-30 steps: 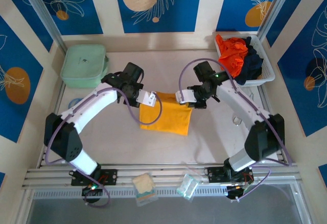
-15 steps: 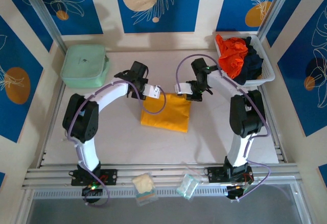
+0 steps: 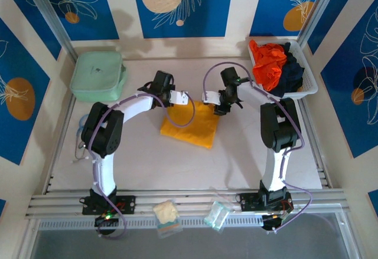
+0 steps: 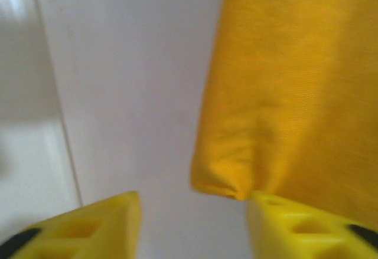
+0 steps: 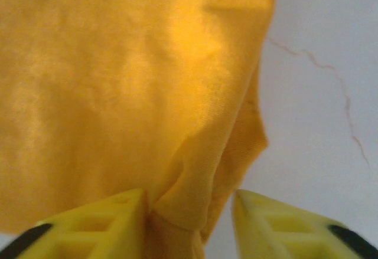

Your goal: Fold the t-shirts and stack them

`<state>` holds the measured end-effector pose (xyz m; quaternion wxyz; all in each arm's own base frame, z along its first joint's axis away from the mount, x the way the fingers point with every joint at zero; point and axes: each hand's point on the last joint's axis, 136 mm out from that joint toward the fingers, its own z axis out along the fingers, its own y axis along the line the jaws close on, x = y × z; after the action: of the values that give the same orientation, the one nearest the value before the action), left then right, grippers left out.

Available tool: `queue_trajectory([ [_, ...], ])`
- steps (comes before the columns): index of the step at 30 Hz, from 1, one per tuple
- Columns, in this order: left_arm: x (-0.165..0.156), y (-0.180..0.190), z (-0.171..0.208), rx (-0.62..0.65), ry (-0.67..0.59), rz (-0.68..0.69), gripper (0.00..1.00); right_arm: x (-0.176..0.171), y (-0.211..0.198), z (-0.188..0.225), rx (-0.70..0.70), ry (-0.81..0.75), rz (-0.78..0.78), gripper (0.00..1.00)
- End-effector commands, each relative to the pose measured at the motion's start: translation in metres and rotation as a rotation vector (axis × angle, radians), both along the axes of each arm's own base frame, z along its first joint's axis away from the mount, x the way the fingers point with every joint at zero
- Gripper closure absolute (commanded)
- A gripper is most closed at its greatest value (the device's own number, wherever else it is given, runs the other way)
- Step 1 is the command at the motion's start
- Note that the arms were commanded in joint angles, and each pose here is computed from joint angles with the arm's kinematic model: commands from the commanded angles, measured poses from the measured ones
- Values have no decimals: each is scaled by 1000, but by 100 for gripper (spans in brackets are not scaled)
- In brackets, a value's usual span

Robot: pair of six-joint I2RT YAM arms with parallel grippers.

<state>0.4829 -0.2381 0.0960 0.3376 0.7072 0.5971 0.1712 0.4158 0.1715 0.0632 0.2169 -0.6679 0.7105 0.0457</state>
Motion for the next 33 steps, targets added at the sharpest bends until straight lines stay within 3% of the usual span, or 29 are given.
queue_trajectory([
  [1, 38, 10, 44, -109, -178, 163, 35, 26, 5, 43, 93, -114, -97, 50],
  [5, 53, 24, 102, -233, -310, 308, 17, 39, 3, 96, 184, -224, -204, 43],
  [10, 50, 50, 182, -419, -442, 470, 9, 13, 12, 183, 412, -289, -220, 35],
  [11, 46, 56, 197, -458, -459, 496, 9, 4, 15, 203, 466, -304, -220, 30],
  [12, 40, 61, 212, -498, -473, 517, 9, -6, 17, 222, 513, -324, -222, 5],
  [13, 33, 66, 223, -529, -481, 531, 9, -12, 16, 238, 554, -345, -257, 1],
  [15, 18, 79, 249, -600, -498, 585, 7, -17, 5, 276, 640, -387, -452, 1],
  [18, -5, 104, 276, -654, -487, 718, 4, -38, -20, 310, 701, -328, -721, 1],
  [22, -42, 126, 284, -700, -361, 866, 1, -73, -33, 303, 694, -121, -875, 1],
  [26, -85, 118, 262, -756, -129, 859, 0, -100, -20, 265, 781, 198, -936, 1],
  [28, -100, 115, 249, -793, -44, 874, 0, -103, -23, 237, 778, 324, -1050, 0],
  [33, -132, 109, 198, -796, 217, 1001, 8, -110, -42, 157, 688, 479, -1397, 20],
])
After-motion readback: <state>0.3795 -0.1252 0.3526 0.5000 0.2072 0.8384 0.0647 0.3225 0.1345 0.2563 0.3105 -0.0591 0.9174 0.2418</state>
